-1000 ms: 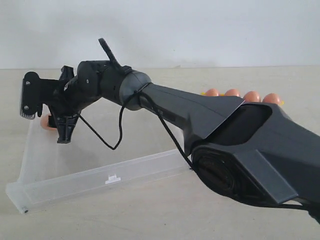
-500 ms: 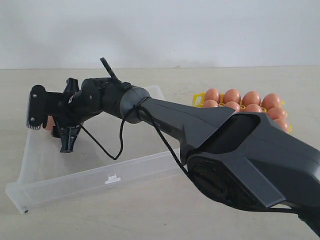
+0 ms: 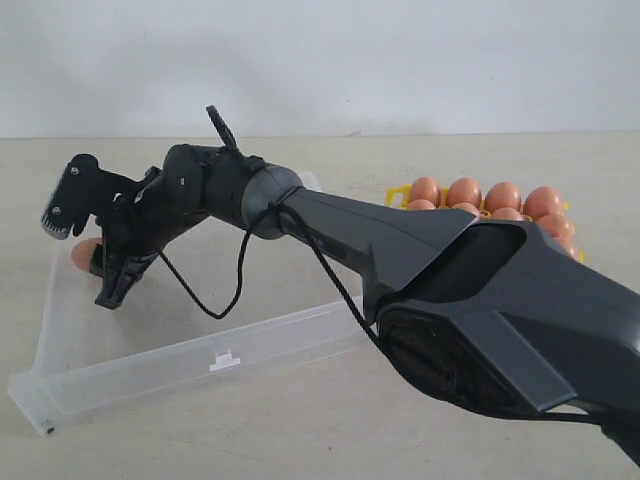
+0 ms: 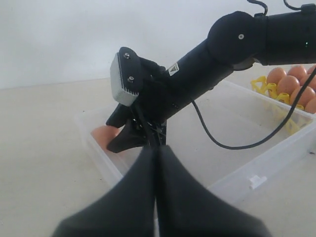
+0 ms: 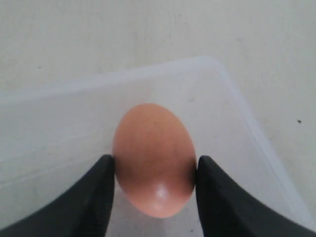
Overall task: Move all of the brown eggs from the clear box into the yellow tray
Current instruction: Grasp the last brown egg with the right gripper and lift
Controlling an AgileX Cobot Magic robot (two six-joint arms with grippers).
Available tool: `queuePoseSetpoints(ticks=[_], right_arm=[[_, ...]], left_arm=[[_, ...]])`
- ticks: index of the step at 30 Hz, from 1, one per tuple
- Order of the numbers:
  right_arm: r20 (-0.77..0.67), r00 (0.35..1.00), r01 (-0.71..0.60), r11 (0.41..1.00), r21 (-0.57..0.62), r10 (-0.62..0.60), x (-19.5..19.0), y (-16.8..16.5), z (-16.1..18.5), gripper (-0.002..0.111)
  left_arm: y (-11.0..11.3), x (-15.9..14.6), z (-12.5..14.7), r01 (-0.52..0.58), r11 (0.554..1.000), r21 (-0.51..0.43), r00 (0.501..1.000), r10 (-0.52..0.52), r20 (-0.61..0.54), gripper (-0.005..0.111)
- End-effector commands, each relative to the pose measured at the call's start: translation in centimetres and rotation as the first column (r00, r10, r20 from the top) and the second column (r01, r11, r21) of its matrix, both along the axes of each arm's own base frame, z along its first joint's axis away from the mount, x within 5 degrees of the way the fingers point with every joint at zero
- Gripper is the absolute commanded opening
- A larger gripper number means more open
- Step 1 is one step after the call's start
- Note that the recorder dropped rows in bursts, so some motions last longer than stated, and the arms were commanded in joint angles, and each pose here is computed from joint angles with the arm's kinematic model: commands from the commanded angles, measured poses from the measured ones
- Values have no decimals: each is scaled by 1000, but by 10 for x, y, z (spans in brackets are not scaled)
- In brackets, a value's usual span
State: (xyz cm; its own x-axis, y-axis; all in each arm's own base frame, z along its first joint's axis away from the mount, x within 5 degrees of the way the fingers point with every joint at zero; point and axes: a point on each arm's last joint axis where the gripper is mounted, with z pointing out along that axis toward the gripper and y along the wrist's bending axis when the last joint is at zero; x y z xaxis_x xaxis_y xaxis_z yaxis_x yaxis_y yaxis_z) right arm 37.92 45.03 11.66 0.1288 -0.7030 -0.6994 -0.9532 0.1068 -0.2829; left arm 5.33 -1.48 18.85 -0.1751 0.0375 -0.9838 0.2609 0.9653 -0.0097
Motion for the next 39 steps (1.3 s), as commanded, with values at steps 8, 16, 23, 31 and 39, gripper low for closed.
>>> queuePoseSetpoints(ticks=[8, 16, 23, 31, 39], right_arm=[[-84, 996, -33, 998, -46, 29, -10, -5, 26, 20], [42, 986, -156, 981, -113, 162, -12, -4, 25, 64], [138, 984, -105, 994, -42, 110, -9, 6, 24, 62], [77, 994, -81, 996, -32, 83, -12, 10, 5, 62], [29, 999, -16, 1000, 7, 16, -10, 11, 0, 62]], left_arm=[[0, 0, 2, 1, 1000, -10, 1000, -1, 10, -4], [0, 0, 2, 1, 1000, -10, 1000, -1, 10, -4], [0, 0, 2, 1, 1000, -10, 1000, -1, 10, -4], [0, 0, 2, 1, 1000, -10, 1000, -1, 10, -4], [0, 0, 2, 1, 1000, -10, 1000, -1, 10, -4]])
